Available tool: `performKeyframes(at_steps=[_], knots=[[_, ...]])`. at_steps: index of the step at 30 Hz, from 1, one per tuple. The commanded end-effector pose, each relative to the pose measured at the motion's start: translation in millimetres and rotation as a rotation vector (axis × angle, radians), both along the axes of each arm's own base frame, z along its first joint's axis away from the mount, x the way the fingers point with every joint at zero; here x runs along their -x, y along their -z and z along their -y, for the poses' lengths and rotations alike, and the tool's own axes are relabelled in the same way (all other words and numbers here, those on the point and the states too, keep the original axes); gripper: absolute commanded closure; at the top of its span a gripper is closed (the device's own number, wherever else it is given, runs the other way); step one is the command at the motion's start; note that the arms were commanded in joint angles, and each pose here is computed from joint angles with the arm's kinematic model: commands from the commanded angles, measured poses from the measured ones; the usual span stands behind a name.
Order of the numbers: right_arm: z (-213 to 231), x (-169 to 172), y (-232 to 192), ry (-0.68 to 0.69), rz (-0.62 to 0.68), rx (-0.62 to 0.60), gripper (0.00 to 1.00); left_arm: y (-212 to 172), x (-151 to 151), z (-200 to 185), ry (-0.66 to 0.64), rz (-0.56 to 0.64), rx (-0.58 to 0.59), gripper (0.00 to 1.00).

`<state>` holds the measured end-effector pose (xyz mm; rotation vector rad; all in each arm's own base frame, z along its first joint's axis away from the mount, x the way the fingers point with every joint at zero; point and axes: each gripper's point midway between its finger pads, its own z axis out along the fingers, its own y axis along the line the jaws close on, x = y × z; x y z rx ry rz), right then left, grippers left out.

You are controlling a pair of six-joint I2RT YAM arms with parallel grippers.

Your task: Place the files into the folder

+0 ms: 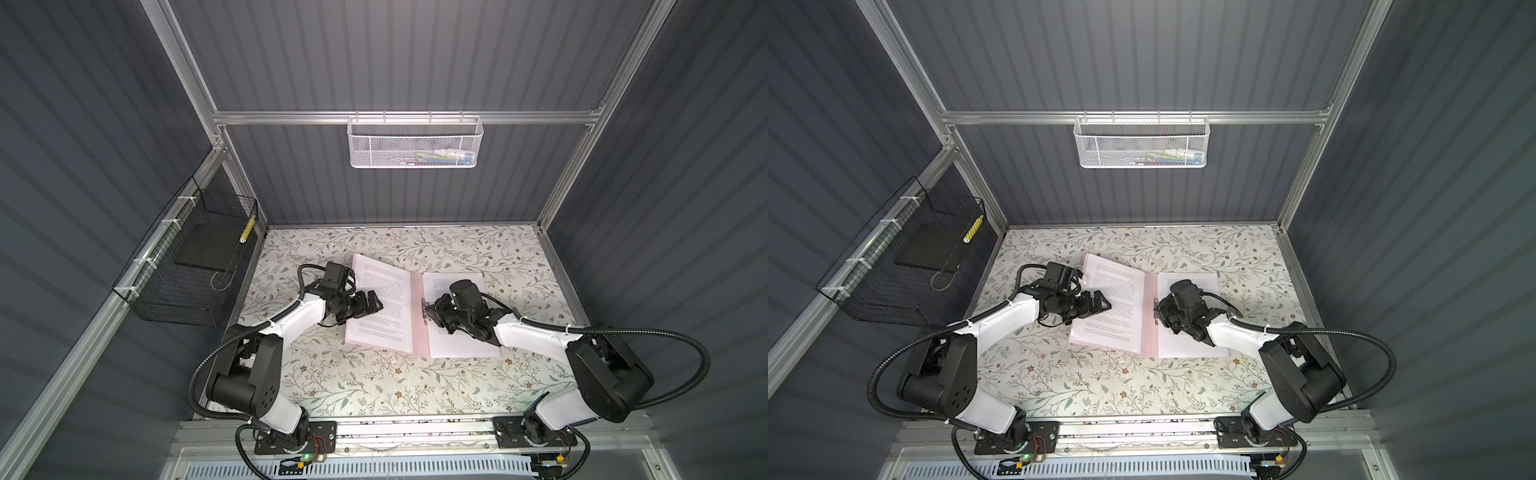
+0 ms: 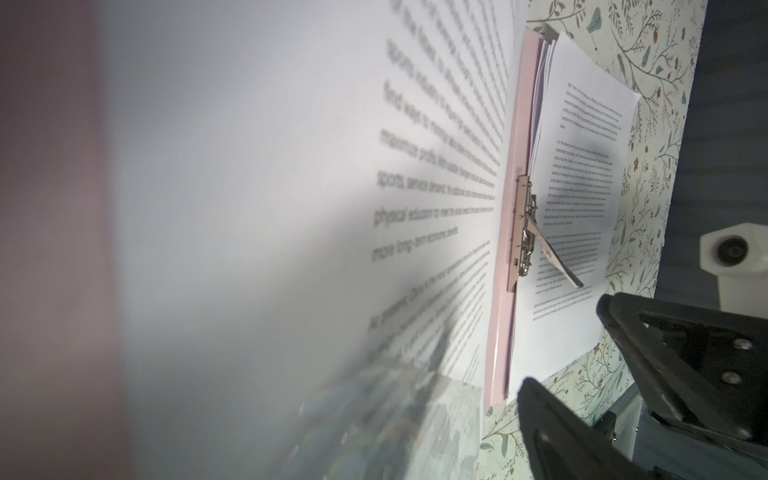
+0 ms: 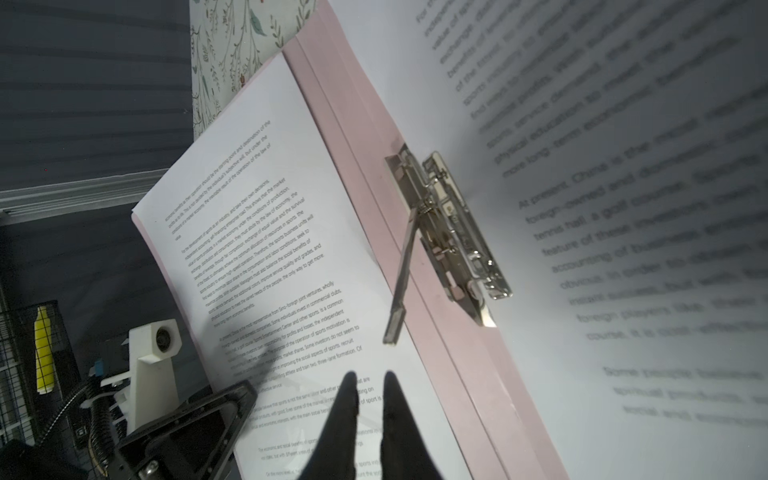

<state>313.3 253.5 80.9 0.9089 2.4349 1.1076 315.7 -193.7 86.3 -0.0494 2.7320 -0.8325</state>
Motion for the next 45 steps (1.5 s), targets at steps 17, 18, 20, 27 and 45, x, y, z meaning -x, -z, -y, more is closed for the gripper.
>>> performKeyframes(at_steps=[17,18,20,27,45], knots=[[-5.9,-7.2,0.9,0.002,0.006,0.002,0.86,1.7,9.4,1.0,0.030,-0.002,0.002,0.00],[-5.1,-7.0,0.5,0.004,0.007,0.003,0.86,2.0,9.1,0.7,0.029,-0.002,0.002,0.00],[-4.4,-6.5,-0.9,0.007,0.014,0.000,0.86,1.6,8.5,0.9,0.029,0.001,0.001,0.00],[-5.0,-7.1,3.7,0.008,0.013,-0.004,0.82,0.9,8.7,1.9,0.031,0.001,0.008,0.00],[-1.8,-8.0,24.9,0.039,-0.044,-0.011,0.86,0.0,9.7,1.8,0.033,0.001,0.009,0.00]])
